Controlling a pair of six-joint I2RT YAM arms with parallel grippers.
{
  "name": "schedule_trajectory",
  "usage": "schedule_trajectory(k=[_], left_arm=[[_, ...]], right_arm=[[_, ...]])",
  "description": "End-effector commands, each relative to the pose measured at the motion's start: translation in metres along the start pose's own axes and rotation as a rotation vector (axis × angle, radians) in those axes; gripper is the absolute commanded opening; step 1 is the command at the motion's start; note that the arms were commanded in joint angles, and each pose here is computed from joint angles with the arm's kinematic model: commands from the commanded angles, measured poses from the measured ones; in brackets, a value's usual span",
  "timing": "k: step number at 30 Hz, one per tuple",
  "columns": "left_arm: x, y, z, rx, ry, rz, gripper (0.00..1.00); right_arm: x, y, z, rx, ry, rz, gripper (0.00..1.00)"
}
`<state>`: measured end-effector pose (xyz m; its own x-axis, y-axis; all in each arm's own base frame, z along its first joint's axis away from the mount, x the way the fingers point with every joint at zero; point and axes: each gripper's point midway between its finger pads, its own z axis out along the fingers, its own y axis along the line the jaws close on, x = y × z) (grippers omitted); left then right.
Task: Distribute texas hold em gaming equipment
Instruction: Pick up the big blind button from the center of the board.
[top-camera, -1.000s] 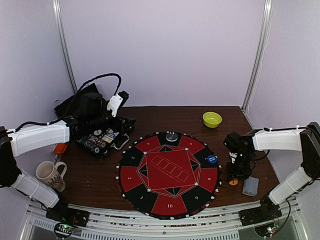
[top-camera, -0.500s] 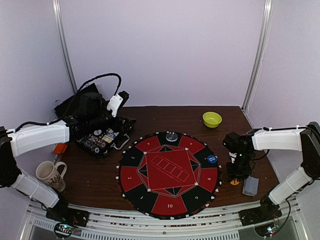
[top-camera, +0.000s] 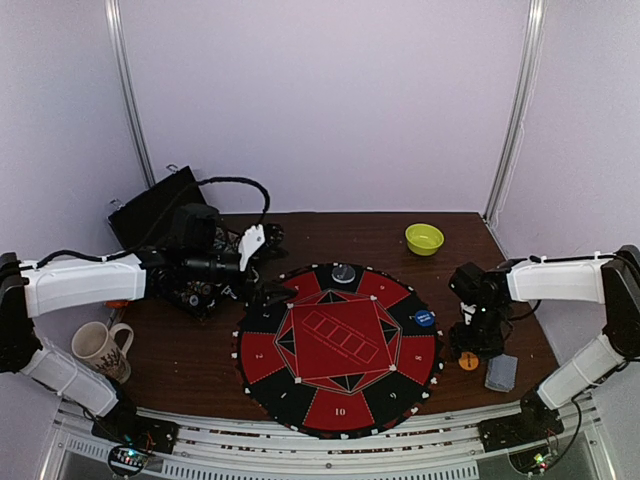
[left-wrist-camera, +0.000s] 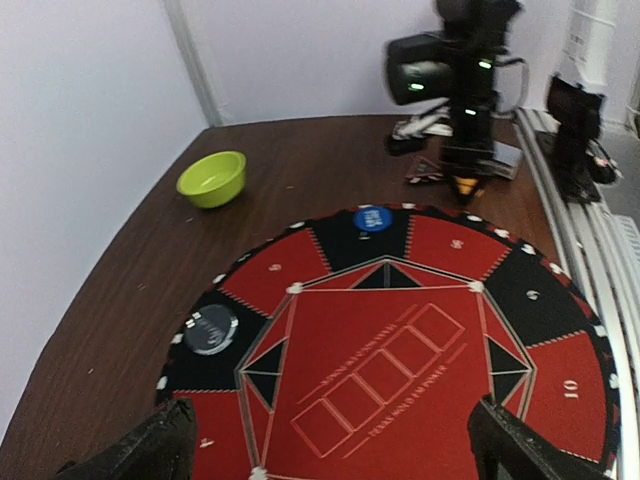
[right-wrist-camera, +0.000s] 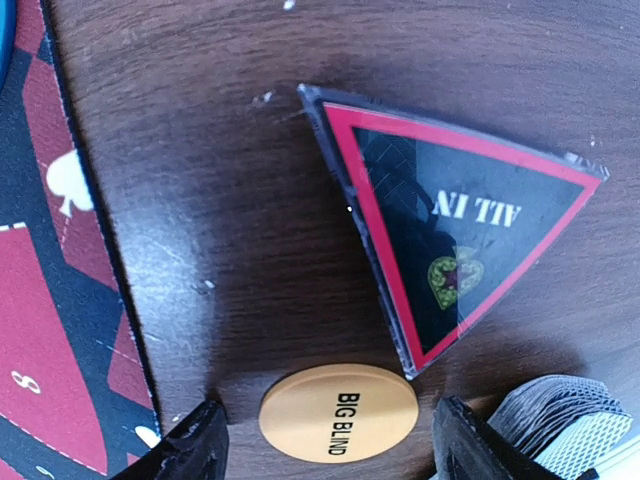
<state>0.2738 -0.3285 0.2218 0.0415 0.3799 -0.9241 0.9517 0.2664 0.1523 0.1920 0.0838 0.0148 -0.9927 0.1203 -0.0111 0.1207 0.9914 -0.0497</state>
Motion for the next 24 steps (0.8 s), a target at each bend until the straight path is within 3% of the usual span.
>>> schedule_trajectory(k=[1,6,9,24], left_arm=[[0.01,-0.059,0.006,0.203,-0.01,0.214,0.98],[0.013,-0.062,0.006,0.195,-0.01,0.257,0.98],[0.012,-0.053,0.007,0.151,0.006,0.264,0.98],[0.012,-0.047,0.002,0.102,0.025,0.285,0.98]], right_arm=[[0.007,-0.004,0.012,0.011,0.025,-0.011,0.73],[0.011,-0.008,0.016,0.034,0.044,-0.014,0.59],[0.015,-0.009,0.014,0.053,0.05,-0.019,0.56],[0.024,-0.005,0.017,0.073,0.058,-0.031,0.6]])
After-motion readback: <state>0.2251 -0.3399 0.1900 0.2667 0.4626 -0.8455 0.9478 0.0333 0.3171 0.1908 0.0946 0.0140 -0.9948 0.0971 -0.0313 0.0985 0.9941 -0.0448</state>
